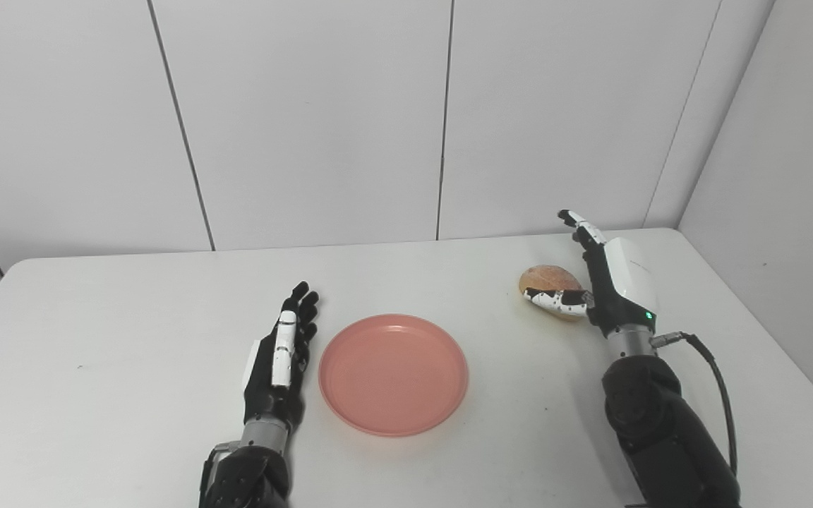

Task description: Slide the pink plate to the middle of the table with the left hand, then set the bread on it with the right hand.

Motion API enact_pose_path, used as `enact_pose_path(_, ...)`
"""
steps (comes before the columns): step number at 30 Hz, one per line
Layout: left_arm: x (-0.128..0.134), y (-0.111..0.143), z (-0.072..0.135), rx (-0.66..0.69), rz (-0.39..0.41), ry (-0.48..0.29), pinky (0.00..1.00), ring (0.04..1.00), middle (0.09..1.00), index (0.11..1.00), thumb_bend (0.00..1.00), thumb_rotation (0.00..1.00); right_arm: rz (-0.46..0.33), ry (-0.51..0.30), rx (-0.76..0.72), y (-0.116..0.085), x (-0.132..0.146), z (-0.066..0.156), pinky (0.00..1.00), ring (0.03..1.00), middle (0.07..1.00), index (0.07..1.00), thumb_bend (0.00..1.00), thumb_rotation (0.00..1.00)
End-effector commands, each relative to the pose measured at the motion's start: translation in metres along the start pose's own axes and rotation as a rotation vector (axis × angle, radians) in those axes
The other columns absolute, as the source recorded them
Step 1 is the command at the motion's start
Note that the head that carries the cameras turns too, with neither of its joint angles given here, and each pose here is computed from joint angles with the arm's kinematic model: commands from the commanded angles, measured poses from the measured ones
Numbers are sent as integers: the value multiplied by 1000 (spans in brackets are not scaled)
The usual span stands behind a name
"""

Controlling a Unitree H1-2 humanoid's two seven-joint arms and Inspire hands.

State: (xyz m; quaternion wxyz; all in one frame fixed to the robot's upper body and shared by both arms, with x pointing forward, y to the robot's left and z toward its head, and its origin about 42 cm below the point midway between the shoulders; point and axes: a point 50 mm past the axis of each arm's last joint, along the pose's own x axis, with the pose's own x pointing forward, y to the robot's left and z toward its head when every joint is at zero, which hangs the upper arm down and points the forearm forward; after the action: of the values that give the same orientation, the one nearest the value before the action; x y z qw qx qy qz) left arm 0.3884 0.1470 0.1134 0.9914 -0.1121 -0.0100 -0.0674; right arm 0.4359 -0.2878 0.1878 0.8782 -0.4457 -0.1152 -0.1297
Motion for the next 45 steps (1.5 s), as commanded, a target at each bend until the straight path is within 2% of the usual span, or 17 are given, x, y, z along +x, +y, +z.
enact_pose_path(1, -12, 5, -16, 5, 1, 65, 1000, 973, 937, 911, 461, 1000, -55, -24, -32, -18, 26, 12, 696, 792, 837, 839, 790, 119)
enact_pose_path(11, -16, 1, -10, 2, -12, 59, 1000, 966, 931, 905, 469, 1000, 45, 46, -110, -6, 35, -9, 729, 817, 856, 859, 752, 117)
enact_pose_path(17, -17, 0, -9, -4, -6, 63, 1000, 962, 925, 900, 474, 1000, 56, 56, -115, 5, 35, -18, 628, 744, 814, 810, 638, 47)
enact_pose_path(19, -18, 0, -9, -5, -8, 66, 1000, 964, 927, 902, 476, 1000, 58, 66, -107, 9, 35, -20, 525, 653, 782, 793, 587, 20)
enact_pose_path(20, -18, 0, -9, -5, -8, 66, 1000, 964, 927, 902, 476, 1000, 49, 63, -95, 11, 35, -20, 519, 648, 780, 792, 585, 18)
enact_pose_path(21, -18, -1, -9, -6, -9, 67, 1000, 964, 926, 900, 475, 1000, 35, 56, -78, 12, 34, -21, 324, 419, 601, 756, 560, 7)
enact_pose_path(23, -17, -1, -9, -6, -9, 70, 1000, 965, 926, 898, 476, 1000, 3, 39, -57, 14, 32, -20, 181, 251, 504, 706, 547, 1)
enact_pose_path(25, -17, -1, -9, -5, -11, 69, 1000, 966, 927, 900, 475, 1000, -13, 33, -47, 15, 31, -20, 178, 271, 480, 655, 540, 0)
enact_pose_path(27, -17, -1, -9, -6, -15, 71, 1000, 966, 928, 902, 477, 1000, -20, 36, -42, 15, 31, -20, 244, 350, 482, 632, 537, 0)
enact_pose_path(32, -17, -3, -8, -6, -14, 69, 1000, 965, 926, 897, 487, 1000, -47, 31, -26, 12, 30, -20, 337, 444, 487, 624, 538, 0)
enact_pose_path(41, -16, -6, -8, -8, -16, 69, 1000, 973, 937, 909, 509, 1000, -139, -61, 9, 3, 28, -7, 369, 466, 488, 612, 539, 0)
enact_pose_path(43, -16, -7, -8, -11, -10, 71, 1000, 968, 929, 899, 499, 1000, -166, -100, 45, 2, 28, 0, 362, 451, 461, 544, 518, 0)
enact_pose_path(45, -16, -8, -8, -10, -7, 70, 1000, 964, 924, 894, 489, 1000, -179, -136, 80, 0, 28, 9, 364, 452, 461, 532, 515, 0)
